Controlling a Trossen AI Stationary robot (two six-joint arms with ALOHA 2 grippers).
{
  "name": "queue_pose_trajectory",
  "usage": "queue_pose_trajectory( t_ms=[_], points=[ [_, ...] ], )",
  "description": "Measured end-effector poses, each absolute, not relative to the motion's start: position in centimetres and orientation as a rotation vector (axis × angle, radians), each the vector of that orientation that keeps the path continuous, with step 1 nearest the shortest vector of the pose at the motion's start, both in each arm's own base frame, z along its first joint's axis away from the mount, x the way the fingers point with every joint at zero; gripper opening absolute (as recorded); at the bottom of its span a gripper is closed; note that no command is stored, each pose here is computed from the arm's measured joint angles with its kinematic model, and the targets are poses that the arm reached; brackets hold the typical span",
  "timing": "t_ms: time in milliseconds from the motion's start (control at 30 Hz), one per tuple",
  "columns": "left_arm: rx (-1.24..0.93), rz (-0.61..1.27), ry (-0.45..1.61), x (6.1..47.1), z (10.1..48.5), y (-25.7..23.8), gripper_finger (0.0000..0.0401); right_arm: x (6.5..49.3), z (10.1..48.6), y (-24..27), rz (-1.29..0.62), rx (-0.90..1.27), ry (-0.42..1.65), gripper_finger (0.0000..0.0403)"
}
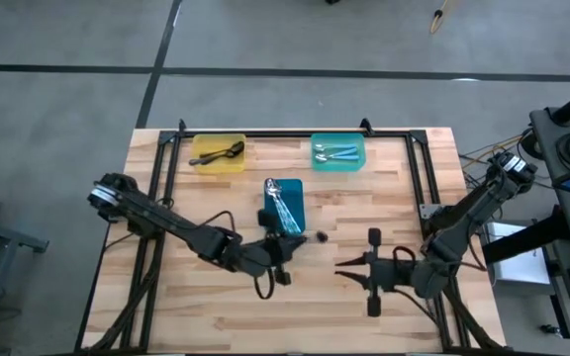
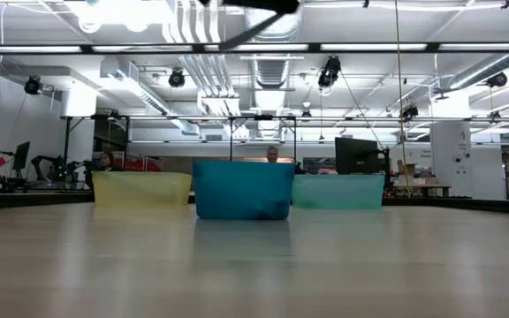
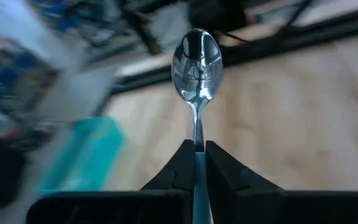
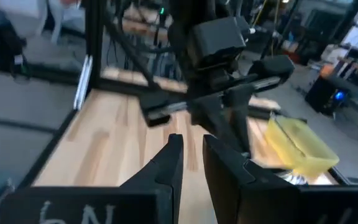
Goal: Sort silverware by color (type)
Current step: Put the light blue spoon into the light blue bin
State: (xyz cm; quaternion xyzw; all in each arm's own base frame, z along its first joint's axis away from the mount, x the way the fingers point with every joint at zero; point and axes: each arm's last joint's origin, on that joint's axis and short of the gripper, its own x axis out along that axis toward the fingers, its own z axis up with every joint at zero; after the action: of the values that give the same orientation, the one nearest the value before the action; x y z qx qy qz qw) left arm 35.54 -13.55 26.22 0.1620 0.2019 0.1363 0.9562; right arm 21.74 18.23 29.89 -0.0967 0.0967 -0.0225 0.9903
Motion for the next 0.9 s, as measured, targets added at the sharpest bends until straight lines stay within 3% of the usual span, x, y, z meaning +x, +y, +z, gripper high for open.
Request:
queue_pose_trajectory(
  t_ms=[267,500,700,900],
  points=[
    [0.435,0.696,0.342,33.8,28.2,-13.5,0.0001,22.5,30.0,17.0,-0.358,-0.125,0.118,0.0054],
    [0.423,0.737,0.335,33.7,28.1,-13.5,0.0001,25.4,28.3,13.3,-0.529,0.013,0.097,0.0054],
    [0.462,0.778,0.348,33.7,28.2,-13.3,0.0001,26.7,29.7,10.4,-0.390,0.239,0.059,0.0067],
    [0.465,0.812,0.349,33.8,28.2,-12.8,0.0001,27.7,30.2,8.3,-0.375,0.329,0.042,0.0139]
  ],
)
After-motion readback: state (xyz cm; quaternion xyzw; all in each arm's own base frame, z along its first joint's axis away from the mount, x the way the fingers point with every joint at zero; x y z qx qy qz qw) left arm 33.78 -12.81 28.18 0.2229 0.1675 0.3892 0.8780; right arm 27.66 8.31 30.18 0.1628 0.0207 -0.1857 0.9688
